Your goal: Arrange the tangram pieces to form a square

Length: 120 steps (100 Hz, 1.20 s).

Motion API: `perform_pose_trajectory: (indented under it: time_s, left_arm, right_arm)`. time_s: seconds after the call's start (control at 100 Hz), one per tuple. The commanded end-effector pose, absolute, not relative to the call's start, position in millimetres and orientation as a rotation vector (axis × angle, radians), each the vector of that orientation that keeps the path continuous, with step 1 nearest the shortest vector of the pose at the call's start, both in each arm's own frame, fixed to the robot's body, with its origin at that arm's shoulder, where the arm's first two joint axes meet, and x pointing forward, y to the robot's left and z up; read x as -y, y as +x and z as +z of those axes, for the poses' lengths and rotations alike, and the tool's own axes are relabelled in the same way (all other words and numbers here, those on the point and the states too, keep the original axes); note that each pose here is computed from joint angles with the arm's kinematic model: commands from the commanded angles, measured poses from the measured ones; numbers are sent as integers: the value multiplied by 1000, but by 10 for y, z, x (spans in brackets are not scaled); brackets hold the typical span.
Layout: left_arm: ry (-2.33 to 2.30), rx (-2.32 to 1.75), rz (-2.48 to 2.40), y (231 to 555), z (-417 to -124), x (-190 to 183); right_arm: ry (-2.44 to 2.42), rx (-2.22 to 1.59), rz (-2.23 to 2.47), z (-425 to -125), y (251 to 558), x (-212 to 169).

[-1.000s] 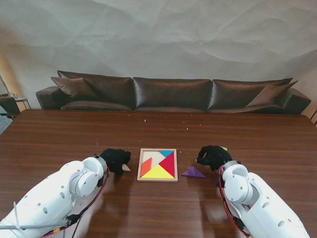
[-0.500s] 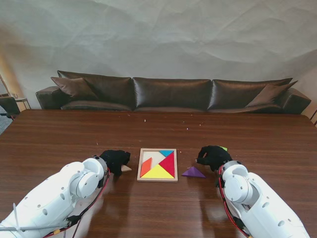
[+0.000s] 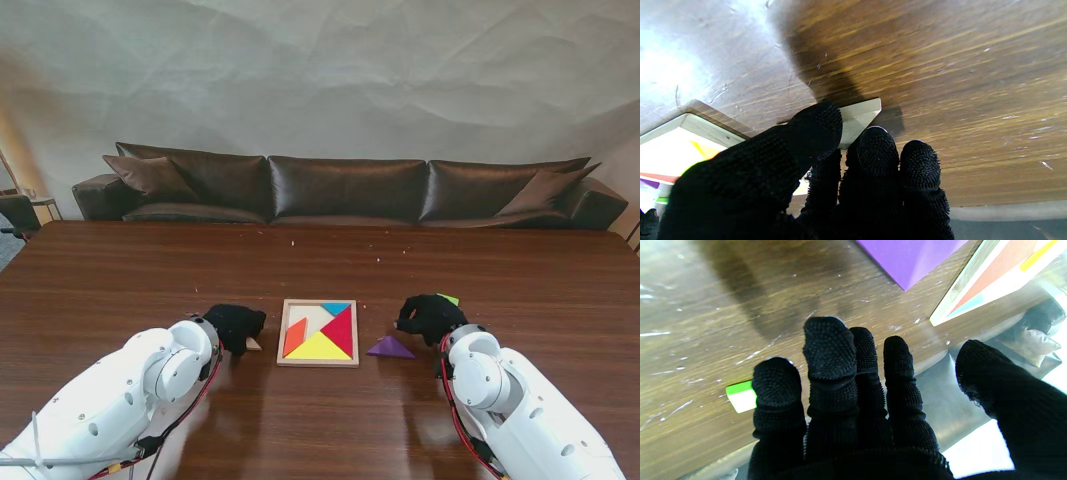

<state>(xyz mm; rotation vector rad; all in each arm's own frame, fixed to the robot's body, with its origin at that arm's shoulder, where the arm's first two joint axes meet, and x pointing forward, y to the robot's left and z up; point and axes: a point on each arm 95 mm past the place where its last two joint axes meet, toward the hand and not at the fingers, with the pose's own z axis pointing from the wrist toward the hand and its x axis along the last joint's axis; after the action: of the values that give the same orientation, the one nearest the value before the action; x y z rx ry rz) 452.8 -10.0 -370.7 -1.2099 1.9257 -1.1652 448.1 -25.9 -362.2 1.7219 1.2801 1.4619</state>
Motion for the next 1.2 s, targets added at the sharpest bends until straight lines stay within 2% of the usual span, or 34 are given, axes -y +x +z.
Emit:
perform_pose_trajectory:
  time_s: [0.0, 1.19]
  left_arm:
    - [-1267, -2006, -1064, 4358, -4053, -17]
    - [-1340, -1906, -1162, 4352, -4103, 1]
  right_arm:
    - [1734, -1302, 1459, -3650, 4464, 228]
    - [1746, -1309, 1450, -3664, 4478, 230]
